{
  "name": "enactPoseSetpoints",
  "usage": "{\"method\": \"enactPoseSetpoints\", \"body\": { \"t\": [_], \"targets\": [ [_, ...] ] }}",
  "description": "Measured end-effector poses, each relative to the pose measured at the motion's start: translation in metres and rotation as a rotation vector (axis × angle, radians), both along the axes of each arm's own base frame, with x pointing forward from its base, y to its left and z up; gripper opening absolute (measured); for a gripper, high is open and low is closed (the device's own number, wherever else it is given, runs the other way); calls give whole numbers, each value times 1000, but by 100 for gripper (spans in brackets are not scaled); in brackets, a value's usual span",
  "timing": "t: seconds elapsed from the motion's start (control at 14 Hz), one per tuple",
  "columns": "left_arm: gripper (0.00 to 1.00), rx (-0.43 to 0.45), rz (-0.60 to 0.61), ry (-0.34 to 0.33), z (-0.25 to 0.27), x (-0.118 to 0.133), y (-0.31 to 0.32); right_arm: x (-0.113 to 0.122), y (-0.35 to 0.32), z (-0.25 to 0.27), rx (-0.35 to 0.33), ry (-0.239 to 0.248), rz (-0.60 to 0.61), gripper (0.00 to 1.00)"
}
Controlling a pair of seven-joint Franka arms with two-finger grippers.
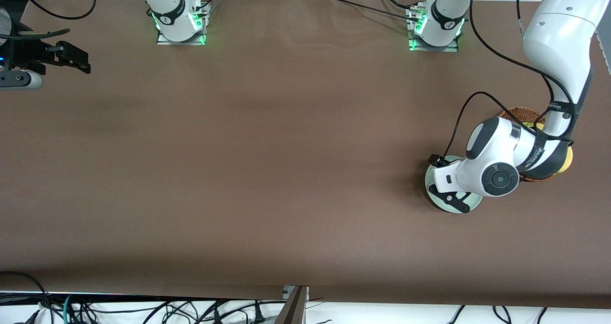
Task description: Collect all strawberries into plate
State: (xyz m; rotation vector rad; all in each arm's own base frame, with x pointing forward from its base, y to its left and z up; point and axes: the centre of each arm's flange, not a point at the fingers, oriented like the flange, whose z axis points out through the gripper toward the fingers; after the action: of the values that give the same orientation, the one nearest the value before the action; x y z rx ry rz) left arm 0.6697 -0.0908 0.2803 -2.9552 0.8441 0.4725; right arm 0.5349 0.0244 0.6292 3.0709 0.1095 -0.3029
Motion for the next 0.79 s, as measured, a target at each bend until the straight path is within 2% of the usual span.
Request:
{"method": "enactPoseSetpoints", "body": {
  "t": [0.14,0.36,0.5,0.64,0.79],
  "targets": [
    [100,27,10,-74,63,3,1,0,0,0,0,0,0,100],
    [100,51,58,-220,188,-4,7,0,0,0,0,0,0,100],
    [100,69,100,-279,255,-12,21,0,0,0,0,-1,0,100],
    [100,63,147,-326,294,-13,38,0,0,0,0,-1,0,100],
    [100,29,238,-340,310,-16,49,0,-1,0,0,-1,-1,100]
  ]
}}
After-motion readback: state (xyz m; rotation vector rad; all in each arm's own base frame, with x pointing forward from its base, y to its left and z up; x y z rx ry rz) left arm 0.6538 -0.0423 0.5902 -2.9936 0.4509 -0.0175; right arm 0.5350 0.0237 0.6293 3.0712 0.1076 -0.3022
